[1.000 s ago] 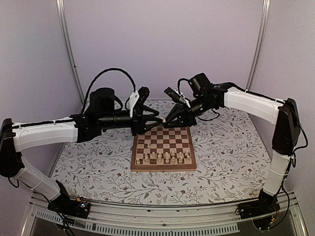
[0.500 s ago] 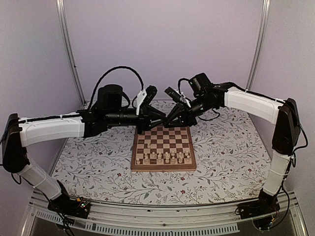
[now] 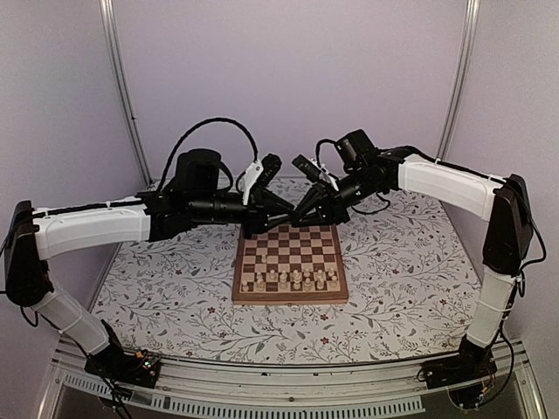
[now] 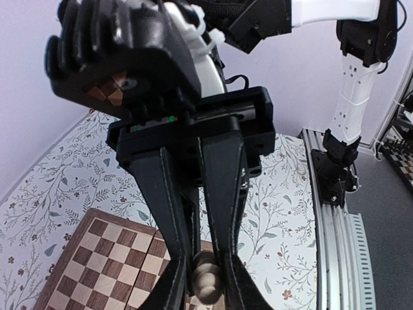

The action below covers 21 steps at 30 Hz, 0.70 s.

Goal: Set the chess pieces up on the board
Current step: Place the chess piece on the chessboard.

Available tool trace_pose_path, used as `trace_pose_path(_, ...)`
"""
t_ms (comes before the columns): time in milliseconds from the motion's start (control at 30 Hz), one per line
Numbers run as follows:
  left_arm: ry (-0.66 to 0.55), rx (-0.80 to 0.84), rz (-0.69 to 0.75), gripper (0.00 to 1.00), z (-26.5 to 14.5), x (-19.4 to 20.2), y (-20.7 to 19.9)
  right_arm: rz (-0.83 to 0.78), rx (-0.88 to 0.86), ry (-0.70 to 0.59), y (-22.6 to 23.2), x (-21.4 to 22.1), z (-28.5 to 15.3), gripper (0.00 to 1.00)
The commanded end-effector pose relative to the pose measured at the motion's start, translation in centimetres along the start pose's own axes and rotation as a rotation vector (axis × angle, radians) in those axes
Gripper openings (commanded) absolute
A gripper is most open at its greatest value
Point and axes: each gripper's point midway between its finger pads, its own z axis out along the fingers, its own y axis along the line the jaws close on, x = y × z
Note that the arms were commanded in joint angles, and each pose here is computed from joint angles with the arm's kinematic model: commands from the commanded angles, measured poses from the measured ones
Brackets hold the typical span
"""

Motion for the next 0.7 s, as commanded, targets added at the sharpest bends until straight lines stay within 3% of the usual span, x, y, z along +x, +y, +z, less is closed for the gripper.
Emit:
trace_pose_path(0,0.025,-0.013,0.003,0.20,0.4,-0.1,0.2,-0.004,-0.016,-0.006,0.2,-0.4,0.1,0.12)
trace_pose_path(167,0.052,-0.013,0.000,0.15,0.6,0.0,0.4,-0.003,0.004,0.002,-0.2,-0.3,0.2,0.14)
trace_pose_path(267,0.086,-0.033,-0.002,0.13,0.5,0.4,0.7,-0.011,0.037,0.016,-0.6,-0.2,0.0,0.24)
trace_pose_path(300,0.097,-0.044,-0.003,0.13,0.4,0.5,1.1,-0.014,0.052,0.024,-0.8,-0.1,0.0,0.32)
trace_pose_path(333,0.107,-0.054,-0.005,0.13,0.3,0.6,1.4,-0.017,0.070,0.035,-1.0,0.2,-0.1,0.48)
trace_pose_path(367,0.121,-0.067,-0.007,0.13,0.1,0.8,1.7,-0.020,0.089,0.046,-1.0,0.4,-0.3,0.92)
trace_pose_path(400,0.135,-0.077,-0.008,0.13,0.0,1.0,2.0,-0.027,0.108,0.061,-1.2,0.8,-0.5,0.98)
trace_pose_path(667,0.310,-0.099,-0.039,0.13,-0.9,5.6,2.0,-0.020,0.313,0.067,-2.6,2.9,-8.3,0.99)
